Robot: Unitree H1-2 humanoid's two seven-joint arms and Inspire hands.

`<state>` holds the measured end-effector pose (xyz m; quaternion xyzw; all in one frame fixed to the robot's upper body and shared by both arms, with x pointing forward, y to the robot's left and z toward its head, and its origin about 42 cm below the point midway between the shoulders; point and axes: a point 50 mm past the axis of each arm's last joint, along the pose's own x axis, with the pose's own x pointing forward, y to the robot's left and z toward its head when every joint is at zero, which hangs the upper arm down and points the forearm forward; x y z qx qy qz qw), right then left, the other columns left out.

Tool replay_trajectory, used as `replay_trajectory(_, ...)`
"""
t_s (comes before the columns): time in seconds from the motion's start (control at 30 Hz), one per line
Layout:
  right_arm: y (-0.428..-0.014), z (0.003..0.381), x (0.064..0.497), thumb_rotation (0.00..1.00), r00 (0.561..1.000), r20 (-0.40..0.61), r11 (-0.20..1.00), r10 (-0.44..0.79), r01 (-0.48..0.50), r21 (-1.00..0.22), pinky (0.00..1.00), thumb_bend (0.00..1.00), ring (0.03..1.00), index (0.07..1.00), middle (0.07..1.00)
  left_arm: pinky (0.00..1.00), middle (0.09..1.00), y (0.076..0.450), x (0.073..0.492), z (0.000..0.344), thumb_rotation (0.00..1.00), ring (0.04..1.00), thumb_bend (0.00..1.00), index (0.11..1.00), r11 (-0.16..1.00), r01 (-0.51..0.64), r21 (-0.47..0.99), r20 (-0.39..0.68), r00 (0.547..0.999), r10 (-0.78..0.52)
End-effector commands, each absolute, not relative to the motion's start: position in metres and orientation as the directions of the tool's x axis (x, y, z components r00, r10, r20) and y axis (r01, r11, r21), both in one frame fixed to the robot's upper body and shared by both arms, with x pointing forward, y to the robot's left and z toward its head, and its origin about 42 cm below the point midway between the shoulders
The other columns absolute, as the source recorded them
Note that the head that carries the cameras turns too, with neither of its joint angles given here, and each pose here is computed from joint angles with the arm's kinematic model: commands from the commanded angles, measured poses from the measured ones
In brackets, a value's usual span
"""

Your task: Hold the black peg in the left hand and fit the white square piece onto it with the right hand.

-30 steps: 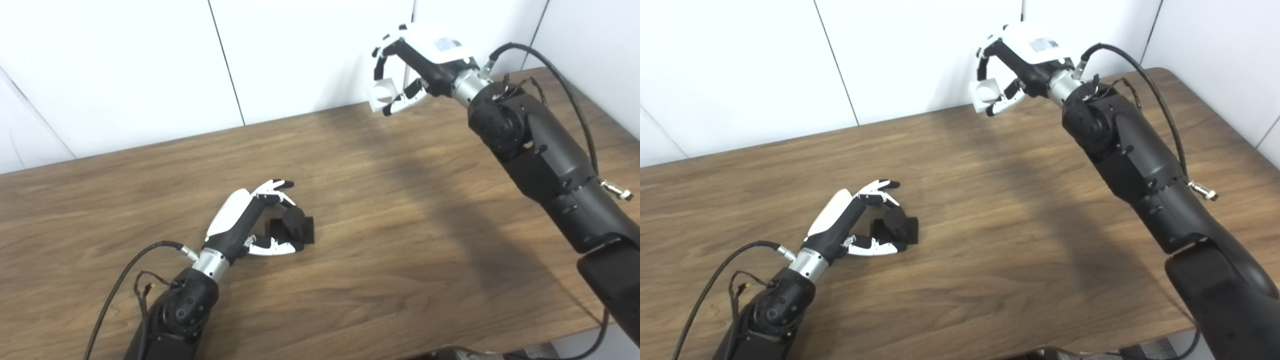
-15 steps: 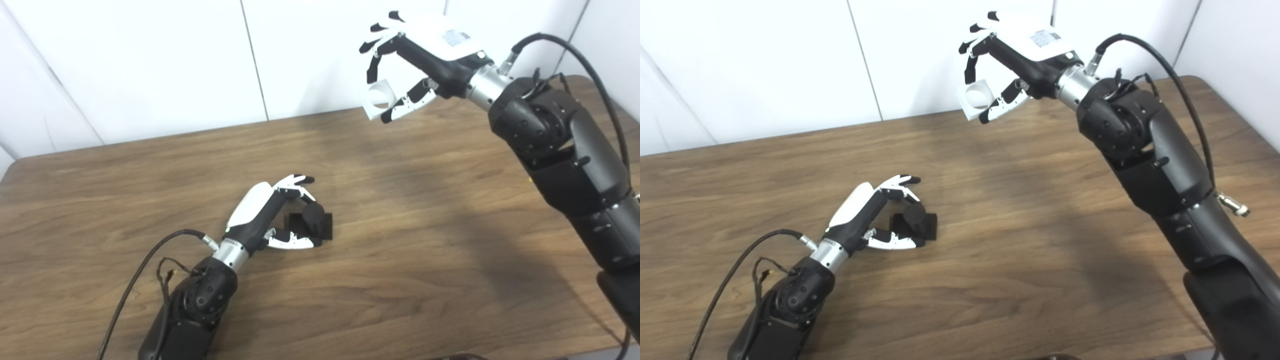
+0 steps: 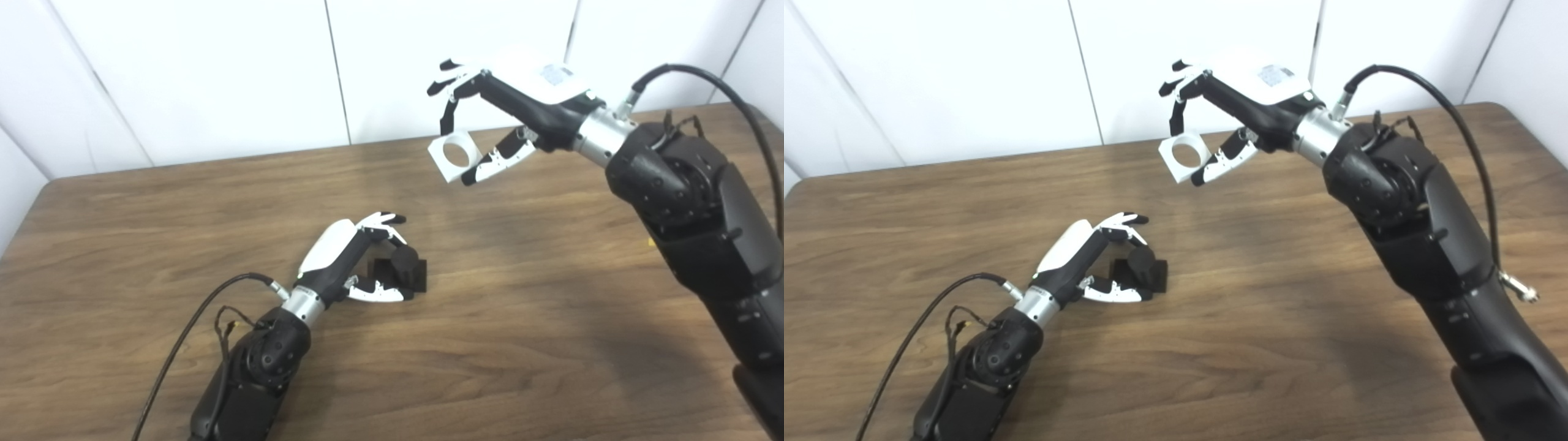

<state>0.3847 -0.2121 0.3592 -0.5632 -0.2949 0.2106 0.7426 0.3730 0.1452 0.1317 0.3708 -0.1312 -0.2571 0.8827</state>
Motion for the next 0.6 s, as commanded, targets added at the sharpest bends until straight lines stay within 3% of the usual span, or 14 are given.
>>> replay_trajectory(0.0,-0.207,0.379,0.379,0.14,0.698,0.265,0.297,0.665,0.077,-0.952,0.90,0.52,0.909,0.480,0.806,0.84,0.886,0.148,0.374,0.120,0.08,0.943,0.52,0.493,0.552,0.395,0.735,-0.046,0.840,-0.540)
replay_trajectory(0.57,-0.179,0.346,0.370,0.14,0.683,0.204,0.318,0.701,-0.043,-0.947,0.98,0.52,0.900,0.477,0.798,0.85,0.882,0.146,0.376,0.123,0.08,0.937,0.52,0.492,0.553,0.391,0.736,-0.040,0.840,-0.541)
